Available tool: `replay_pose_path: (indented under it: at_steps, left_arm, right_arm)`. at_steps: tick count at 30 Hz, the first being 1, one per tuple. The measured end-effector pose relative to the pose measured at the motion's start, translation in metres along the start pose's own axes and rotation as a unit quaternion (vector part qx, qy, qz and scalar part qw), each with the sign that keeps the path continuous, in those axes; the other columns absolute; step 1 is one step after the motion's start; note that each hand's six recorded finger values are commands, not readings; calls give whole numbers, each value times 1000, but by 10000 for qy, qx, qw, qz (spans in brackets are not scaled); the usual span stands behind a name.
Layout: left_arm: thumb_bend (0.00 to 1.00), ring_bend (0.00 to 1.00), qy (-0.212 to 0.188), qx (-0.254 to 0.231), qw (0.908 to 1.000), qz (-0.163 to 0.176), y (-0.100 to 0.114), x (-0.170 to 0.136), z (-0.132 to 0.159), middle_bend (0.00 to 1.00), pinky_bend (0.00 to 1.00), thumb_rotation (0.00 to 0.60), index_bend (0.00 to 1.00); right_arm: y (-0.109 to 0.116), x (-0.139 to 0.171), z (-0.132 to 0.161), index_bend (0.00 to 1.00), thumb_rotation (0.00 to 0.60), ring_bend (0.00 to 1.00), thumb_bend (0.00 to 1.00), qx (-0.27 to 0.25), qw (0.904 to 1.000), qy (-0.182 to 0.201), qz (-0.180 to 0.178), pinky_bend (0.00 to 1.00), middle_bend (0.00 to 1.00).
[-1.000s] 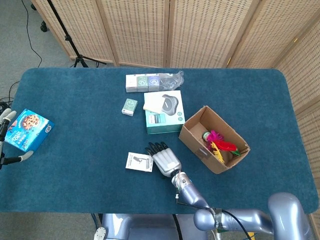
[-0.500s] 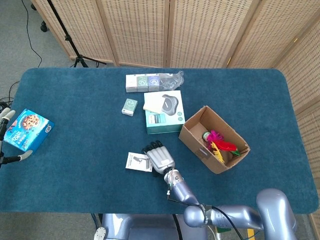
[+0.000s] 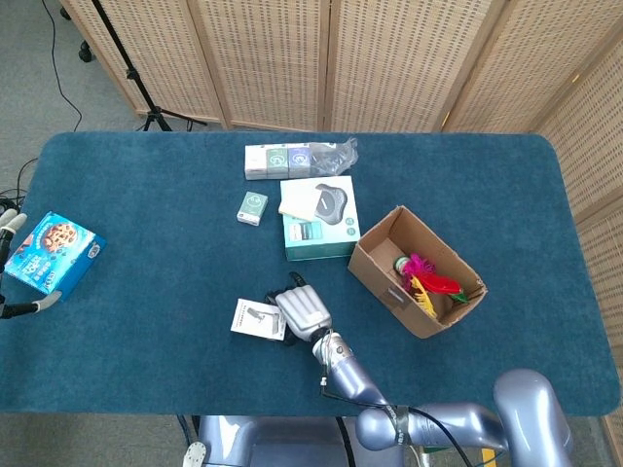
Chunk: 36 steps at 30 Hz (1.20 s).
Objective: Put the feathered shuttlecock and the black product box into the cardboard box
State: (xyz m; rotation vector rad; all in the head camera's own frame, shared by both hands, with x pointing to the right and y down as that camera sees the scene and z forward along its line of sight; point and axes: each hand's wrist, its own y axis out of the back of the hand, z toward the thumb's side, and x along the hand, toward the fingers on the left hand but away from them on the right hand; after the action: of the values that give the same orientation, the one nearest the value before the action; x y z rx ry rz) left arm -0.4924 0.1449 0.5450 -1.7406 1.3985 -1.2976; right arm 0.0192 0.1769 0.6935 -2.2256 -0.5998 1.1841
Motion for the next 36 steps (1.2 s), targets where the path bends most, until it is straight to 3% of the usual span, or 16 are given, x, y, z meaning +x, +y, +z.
replay_pose_path:
  at_steps: [8, 15, 20, 27, 32, 36]
  left_arm:
    - [0, 0, -8, 2, 10000, -14, -1, -1, 1, 0, 94, 600, 0]
    - [0, 0, -68, 65, 9999, -37, -3, -2, 5, 0, 94, 600, 0]
    - [0, 0, -75, 105, 9999, -61, -6, -3, 6, 0, 94, 600, 0]
    - [0, 0, -32, 188, 9998, -97, -9, 0, 6, 0, 94, 600, 0]
    - [0, 0, -54, 228, 9997, -105, -12, -1, 9, 0, 94, 600, 0]
    - [0, 0, -71, 251, 9996, -125, -15, -2, 11, 0, 94, 600, 0]
  right_arm:
    - [36, 20, 29, 487, 600, 365, 260, -208, 9977, 555, -321, 122, 567]
    - [106, 39, 33, 486, 600, 365, 260, -11, 9914, 795, -1039, 122, 567]
    - [154, 46, 10, 486, 600, 365, 260, 390, 9861, 558, -1516, 122, 567]
    - [204, 69, -41, 486, 600, 365, 260, 1217, 9745, 14, -1885, 122, 567]
    - [224, 96, -90, 486, 600, 365, 260, 1948, 9608, -509, -1904, 127, 565]
    - [221, 116, -126, 487, 600, 365, 260, 2438, 9501, -864, -1742, 138, 564]
